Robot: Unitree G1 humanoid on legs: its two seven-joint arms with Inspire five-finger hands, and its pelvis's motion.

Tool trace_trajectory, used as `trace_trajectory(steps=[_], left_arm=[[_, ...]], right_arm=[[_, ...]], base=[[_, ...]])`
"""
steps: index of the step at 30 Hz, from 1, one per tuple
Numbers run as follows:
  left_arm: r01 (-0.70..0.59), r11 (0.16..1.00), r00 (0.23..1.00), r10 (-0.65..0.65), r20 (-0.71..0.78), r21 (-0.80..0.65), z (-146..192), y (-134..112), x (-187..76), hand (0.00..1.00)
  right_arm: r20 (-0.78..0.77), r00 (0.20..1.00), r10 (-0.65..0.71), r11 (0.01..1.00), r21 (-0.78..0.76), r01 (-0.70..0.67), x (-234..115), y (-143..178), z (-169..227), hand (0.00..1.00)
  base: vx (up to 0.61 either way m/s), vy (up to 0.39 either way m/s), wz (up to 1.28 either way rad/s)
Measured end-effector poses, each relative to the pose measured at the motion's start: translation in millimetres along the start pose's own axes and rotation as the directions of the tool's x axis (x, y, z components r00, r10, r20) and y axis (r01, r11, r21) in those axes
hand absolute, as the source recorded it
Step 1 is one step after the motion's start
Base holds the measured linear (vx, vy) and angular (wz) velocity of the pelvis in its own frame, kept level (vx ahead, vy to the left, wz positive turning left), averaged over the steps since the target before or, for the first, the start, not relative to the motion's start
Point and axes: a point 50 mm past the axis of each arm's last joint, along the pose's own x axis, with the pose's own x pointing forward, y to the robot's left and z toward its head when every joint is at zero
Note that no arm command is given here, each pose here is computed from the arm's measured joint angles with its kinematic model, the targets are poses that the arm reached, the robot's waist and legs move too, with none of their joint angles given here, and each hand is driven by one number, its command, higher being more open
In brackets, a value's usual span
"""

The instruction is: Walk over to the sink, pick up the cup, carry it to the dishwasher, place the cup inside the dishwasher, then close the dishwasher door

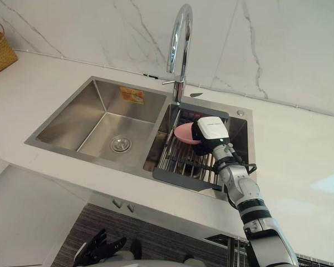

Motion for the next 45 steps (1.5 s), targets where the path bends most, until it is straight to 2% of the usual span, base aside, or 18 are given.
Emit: trace_trajectory(steps=[10,19,27,37,45], left_arm=[[-0.002,1.000,1.000,0.003,0.021,-0.006,4,0,1,1.00],[-0.006,1.000,1.000,0.006,0.029,-0.010,4,0,0,1.00],[-0.017,1.000,1.000,0.017,0.022,-0.015,-2,1,-1,1.00],[-0.029,0.999,0.999,0.028,-0.017,-0.025,-12,0,-4,1.00],[-0.049,0.998,0.998,0.048,-0.045,-0.026,-19,-1,-6,1.00]], right_arm=[[-0.007,1.000,-0.018,0.999,0.038,0.018,0,-3,0,0.00],[0.024,0.982,-0.188,0.974,0.131,0.184,-10,-31,8,0.00],[0.065,0.915,-0.399,0.901,0.215,0.378,-31,-67,14,0.00],[0.034,0.881,-0.471,0.845,0.303,0.440,-59,-73,8,0.00],[0.010,0.843,-0.538,0.803,0.312,0.508,-79,-75,7,0.00]], base=[[0.00,0.000,-0.03],[-0.01,-0.001,-0.03],[-0.02,-0.002,-0.07],[0.00,-0.005,-0.06],[-0.02,-0.009,-0.08]])
